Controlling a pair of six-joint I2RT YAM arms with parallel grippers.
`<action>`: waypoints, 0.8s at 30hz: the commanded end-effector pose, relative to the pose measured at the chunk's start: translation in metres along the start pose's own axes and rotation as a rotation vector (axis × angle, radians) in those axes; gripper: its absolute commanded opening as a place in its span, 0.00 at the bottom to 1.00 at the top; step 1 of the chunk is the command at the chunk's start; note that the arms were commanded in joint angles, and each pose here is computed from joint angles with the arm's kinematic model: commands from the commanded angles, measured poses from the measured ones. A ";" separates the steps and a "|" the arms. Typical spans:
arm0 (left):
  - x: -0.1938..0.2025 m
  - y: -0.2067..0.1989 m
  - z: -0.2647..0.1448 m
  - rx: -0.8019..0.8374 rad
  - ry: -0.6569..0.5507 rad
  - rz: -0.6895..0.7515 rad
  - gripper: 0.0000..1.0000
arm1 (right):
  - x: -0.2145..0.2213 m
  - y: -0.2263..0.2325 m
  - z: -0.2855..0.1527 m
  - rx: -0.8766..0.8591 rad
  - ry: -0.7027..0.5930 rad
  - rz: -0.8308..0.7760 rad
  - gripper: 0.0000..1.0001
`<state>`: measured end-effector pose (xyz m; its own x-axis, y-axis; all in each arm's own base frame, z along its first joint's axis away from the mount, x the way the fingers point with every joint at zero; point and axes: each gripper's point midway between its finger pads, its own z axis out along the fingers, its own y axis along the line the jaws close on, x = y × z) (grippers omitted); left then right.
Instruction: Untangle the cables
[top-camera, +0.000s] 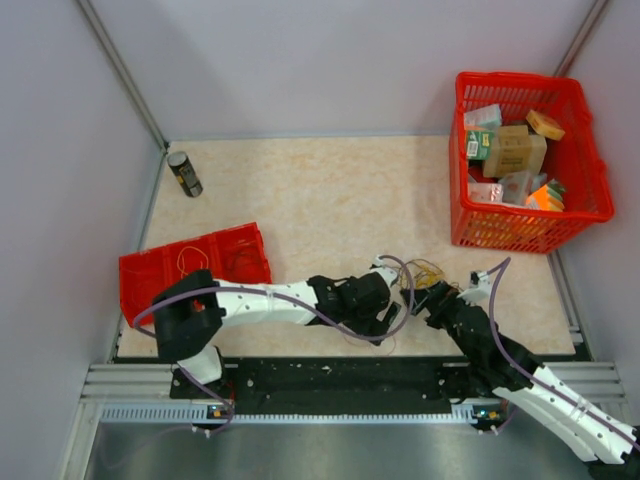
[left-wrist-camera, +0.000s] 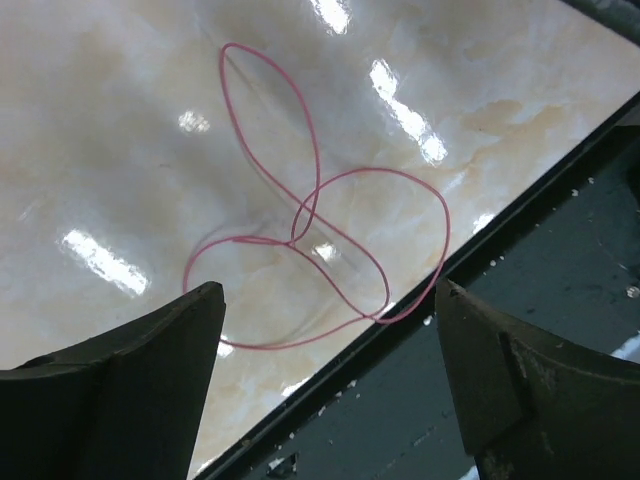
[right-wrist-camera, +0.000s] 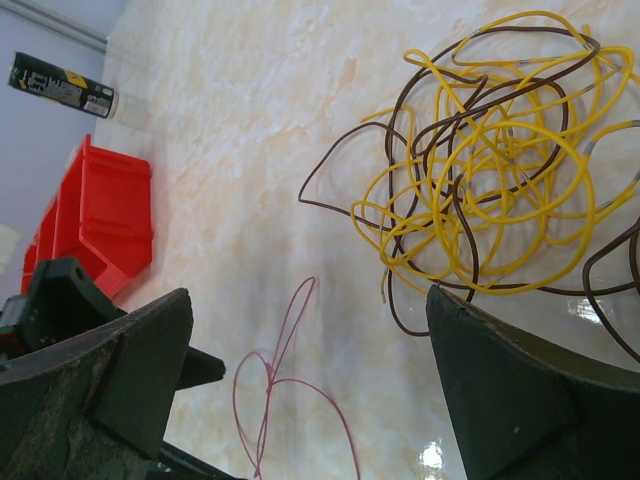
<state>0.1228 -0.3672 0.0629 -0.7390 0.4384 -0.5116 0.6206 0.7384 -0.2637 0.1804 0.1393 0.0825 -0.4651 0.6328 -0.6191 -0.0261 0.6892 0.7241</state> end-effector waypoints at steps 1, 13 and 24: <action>-0.011 0.001 0.018 -0.079 -0.010 0.041 0.87 | -0.016 0.015 -0.003 -0.072 -0.071 0.051 0.99; 0.011 0.023 0.028 -0.214 0.041 0.059 0.00 | -0.014 0.013 -0.001 -0.068 -0.068 0.054 0.99; -0.062 0.153 -0.135 -0.683 -0.383 -0.164 0.00 | -0.013 0.013 -0.001 -0.070 -0.065 0.054 0.99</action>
<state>0.1867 -0.2943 0.1065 -0.6559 0.3582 -0.6645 0.4236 0.9032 0.0688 0.1807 0.1390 0.0826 -0.4632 0.6337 -0.6195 -0.0252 0.6894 0.7240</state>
